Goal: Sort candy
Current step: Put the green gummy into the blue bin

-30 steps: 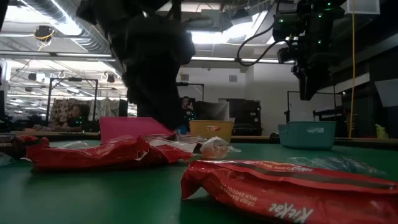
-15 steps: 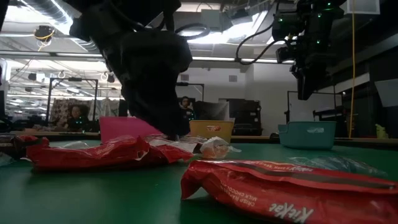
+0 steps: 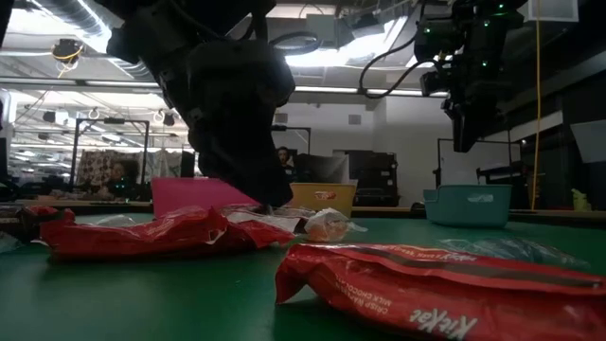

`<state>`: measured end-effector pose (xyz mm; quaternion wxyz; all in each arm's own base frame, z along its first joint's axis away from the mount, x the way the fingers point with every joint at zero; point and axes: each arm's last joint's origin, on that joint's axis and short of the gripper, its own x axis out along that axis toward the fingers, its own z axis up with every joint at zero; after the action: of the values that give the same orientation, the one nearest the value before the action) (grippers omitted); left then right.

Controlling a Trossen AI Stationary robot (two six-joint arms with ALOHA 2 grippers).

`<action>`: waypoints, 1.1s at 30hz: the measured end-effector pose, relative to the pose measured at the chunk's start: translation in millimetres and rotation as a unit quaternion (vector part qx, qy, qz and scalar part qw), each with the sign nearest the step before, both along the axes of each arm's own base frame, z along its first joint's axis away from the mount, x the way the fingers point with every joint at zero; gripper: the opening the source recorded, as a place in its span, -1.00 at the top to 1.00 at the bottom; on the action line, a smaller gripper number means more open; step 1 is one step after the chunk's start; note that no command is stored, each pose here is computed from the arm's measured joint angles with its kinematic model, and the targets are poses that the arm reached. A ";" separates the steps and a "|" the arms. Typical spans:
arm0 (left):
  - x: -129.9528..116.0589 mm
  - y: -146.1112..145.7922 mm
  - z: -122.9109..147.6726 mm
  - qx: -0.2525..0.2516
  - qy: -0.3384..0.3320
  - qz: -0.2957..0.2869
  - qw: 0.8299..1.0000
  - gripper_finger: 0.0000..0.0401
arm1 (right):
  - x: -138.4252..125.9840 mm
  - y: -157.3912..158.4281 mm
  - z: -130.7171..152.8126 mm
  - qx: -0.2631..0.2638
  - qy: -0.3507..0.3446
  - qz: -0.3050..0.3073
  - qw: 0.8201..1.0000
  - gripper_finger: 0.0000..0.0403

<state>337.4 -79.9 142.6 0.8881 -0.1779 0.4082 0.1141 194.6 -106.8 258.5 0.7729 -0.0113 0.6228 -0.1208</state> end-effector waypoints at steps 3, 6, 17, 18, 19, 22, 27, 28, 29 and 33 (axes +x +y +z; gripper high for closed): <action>0.0 -0.2 0.0 0.000 0.000 0.000 1.000 0.24 | 0.0 0.0 0.0 0.000 0.000 0.000 1.000 0.14; 0.3 -3.1 -4.9 0.001 0.005 -0.004 1.000 0.26 | 0.0 0.0 0.0 0.000 0.000 0.000 1.000 0.14; 3.8 -6.2 -19.4 -0.002 0.013 -0.007 1.000 0.26 | 0.0 0.0 0.0 0.000 0.000 0.000 1.000 0.14; 3.8 -6.2 -19.3 -0.001 0.012 -0.009 1.000 0.27 | 0.0 0.0 0.0 0.001 0.000 0.000 1.000 0.14; 4.1 -6.3 -19.1 -0.001 0.011 -0.009 1.000 0.30 | 0.1 0.1 0.0 0.002 -0.001 0.001 1.000 0.14; 4.6 -6.4 -18.7 -0.002 0.007 -0.009 1.000 0.41 | 0.8 1.5 -0.1 0.025 -0.014 0.008 1.000 0.14; 4.7 -6.1 -18.6 -0.002 0.007 -0.009 1.000 0.71 | 3.4 5.7 0.3 0.096 -0.054 0.031 0.993 0.14; 4.8 -6.0 -18.6 -0.002 0.007 -0.008 1.000 0.77 | 4.2 6.5 0.6 0.112 -0.064 0.036 0.991 0.14; 4.8 -5.8 -18.6 -0.002 0.007 -0.008 1.000 0.82 | 5.4 7.1 1.0 0.124 -0.076 0.041 0.989 0.14; 4.9 -5.5 -18.5 0.002 0.005 -0.005 1.000 0.98 | 11.8 7.3 3.8 0.156 -0.128 0.060 0.978 0.14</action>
<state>342.4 -85.4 124.1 0.8868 -0.1738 0.4134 0.1117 206.4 -99.5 262.3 0.8442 0.0882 0.5281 0.0239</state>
